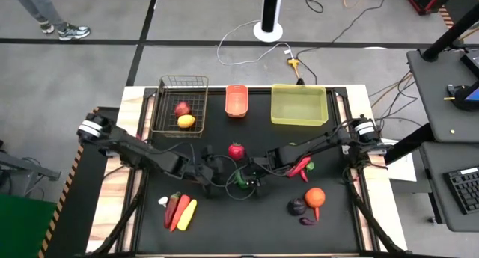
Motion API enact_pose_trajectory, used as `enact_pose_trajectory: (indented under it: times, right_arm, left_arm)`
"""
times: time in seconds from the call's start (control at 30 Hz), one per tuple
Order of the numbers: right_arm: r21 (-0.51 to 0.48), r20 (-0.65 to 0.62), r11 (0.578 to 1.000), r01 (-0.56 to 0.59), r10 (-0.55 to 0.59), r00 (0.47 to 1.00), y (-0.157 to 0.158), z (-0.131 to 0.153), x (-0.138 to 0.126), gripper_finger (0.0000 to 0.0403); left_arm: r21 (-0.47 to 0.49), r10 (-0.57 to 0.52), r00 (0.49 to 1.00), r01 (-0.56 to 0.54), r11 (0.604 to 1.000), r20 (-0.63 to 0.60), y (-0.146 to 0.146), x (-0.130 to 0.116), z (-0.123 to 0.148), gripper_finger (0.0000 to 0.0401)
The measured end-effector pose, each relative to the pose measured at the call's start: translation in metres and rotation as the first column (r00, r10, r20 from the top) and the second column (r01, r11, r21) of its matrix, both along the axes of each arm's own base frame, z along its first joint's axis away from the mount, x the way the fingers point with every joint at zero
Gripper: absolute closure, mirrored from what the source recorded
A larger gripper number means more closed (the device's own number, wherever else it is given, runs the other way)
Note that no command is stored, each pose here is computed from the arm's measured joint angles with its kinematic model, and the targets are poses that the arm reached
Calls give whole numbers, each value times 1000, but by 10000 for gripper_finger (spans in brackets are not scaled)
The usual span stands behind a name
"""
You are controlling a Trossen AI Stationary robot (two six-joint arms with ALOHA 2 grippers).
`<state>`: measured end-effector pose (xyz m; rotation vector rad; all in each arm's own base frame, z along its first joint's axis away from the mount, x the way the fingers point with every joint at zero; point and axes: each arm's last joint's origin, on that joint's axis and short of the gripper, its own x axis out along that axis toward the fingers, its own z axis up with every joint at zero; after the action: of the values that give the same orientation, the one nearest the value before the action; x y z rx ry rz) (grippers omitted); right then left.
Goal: Sort produce into baskets
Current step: Put the green bell pepper into the yellow bin
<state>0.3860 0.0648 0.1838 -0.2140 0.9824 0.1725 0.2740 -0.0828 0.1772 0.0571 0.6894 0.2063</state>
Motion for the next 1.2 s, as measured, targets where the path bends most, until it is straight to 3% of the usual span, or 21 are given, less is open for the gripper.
enact_pose_trajectory:
  times: [0.27, 0.47, 0.8, 0.93, 1.03, 1.13, 1.2]
  right_arm:
    - [23, -33, 998, 60, -60, 998, -3, 26, -18, 115]
    - [-45, -34, 992, 122, -124, 992, -14, 56, -39, 114]
    - [-70, 114, 936, 344, -335, 935, -80, 117, -77, 113]
    - [-59, 148, 881, 470, -458, 877, -120, 128, -90, 113]
    - [-42, 138, 811, 583, -573, 807, -151, 130, -101, 113]
    - [-12, 87, 710, 704, -700, 709, -181, 125, -113, 113]
    - [-2, 29, 633, 774, -774, 633, -196, 118, -121, 113]
  left_arm:
    - [-44, 3, 998, 0, 999, 64, 8, -33, 48, 191]
    - [-118, 55, 992, -42, 992, 112, 20, -66, 78, 191]
    - [-179, 102, 965, -59, 982, 243, 34, -101, 109, 191]
    - [-192, 115, 959, -65, 979, 259, 37, -110, 113, 191]
    - [-181, 221, 964, -193, 964, 151, 44, -119, 111, 191]
    - [-163, 430, 903, -423, 891, 7, 53, -133, 113, 191]
    - [-168, 506, 860, -509, 844, -65, 55, -137, 117, 191]
